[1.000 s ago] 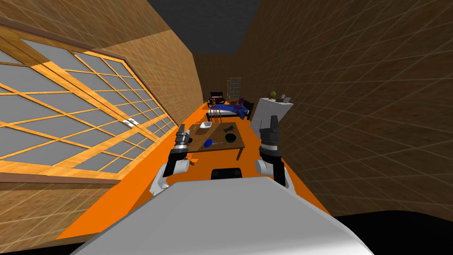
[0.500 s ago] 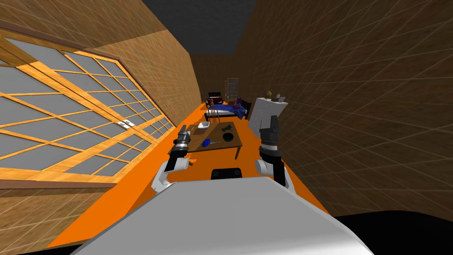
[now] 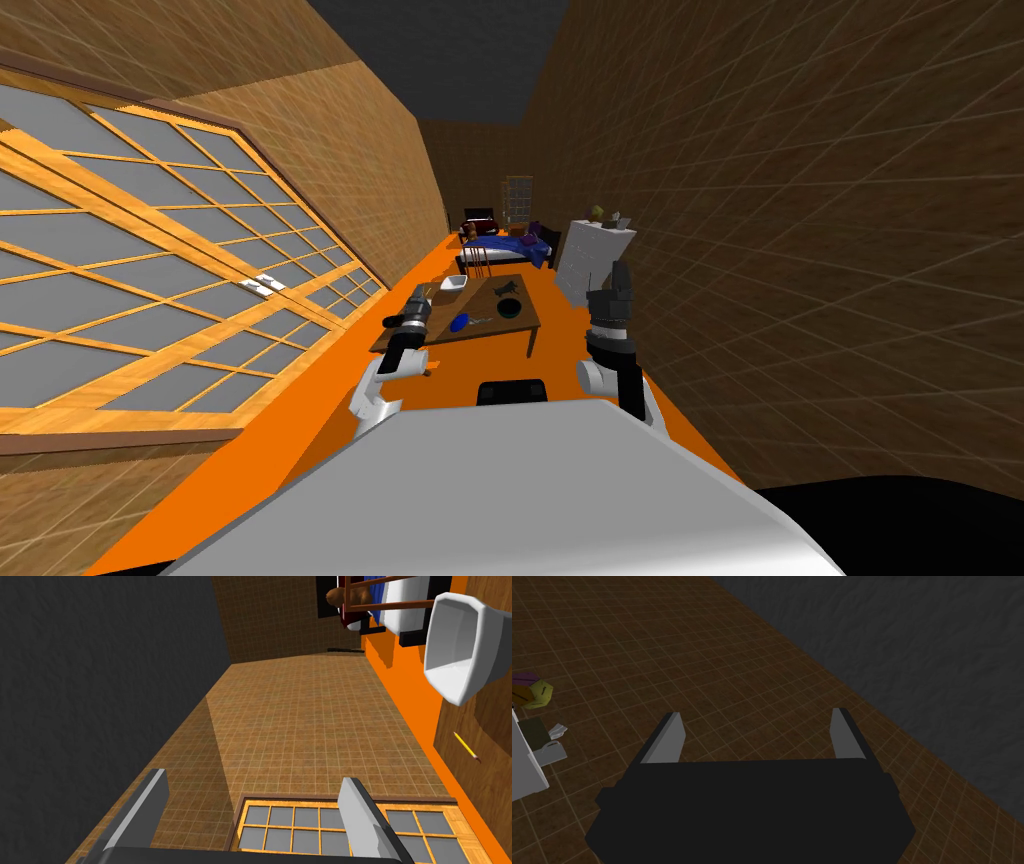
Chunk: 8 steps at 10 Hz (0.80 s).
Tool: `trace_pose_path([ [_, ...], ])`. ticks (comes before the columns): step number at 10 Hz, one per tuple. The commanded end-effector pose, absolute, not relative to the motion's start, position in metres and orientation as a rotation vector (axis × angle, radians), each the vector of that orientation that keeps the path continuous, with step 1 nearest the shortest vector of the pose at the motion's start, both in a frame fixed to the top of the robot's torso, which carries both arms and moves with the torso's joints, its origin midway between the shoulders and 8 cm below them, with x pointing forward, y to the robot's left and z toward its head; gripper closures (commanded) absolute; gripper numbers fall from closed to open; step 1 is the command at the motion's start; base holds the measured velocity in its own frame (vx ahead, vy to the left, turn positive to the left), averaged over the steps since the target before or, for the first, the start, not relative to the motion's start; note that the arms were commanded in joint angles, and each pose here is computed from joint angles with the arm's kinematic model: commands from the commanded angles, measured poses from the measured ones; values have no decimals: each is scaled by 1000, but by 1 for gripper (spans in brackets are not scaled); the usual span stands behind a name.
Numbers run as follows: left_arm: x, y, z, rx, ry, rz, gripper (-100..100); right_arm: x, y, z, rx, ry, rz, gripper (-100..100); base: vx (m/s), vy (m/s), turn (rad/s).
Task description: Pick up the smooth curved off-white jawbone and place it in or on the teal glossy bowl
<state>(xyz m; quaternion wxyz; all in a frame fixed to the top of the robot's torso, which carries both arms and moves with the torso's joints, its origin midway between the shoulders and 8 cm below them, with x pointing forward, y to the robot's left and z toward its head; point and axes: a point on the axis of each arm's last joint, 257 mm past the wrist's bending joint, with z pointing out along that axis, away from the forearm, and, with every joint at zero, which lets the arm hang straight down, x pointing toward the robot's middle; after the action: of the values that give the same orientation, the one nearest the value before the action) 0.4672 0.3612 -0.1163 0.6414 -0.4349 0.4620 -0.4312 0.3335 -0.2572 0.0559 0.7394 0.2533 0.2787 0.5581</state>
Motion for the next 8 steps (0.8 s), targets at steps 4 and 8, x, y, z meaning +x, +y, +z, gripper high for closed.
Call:
trace_pose_path([
  [4, 478, 380, -149, -1108, 1100, -929, -100, 333, -257, 56, 556, 612, 1224, 0, -25, -41, -55],
  [8, 489, 401, -185, -1243, 1142, -864, -100, 333, -257, 56, 556, 612, 1225, 0, -22, -39, -90],
])
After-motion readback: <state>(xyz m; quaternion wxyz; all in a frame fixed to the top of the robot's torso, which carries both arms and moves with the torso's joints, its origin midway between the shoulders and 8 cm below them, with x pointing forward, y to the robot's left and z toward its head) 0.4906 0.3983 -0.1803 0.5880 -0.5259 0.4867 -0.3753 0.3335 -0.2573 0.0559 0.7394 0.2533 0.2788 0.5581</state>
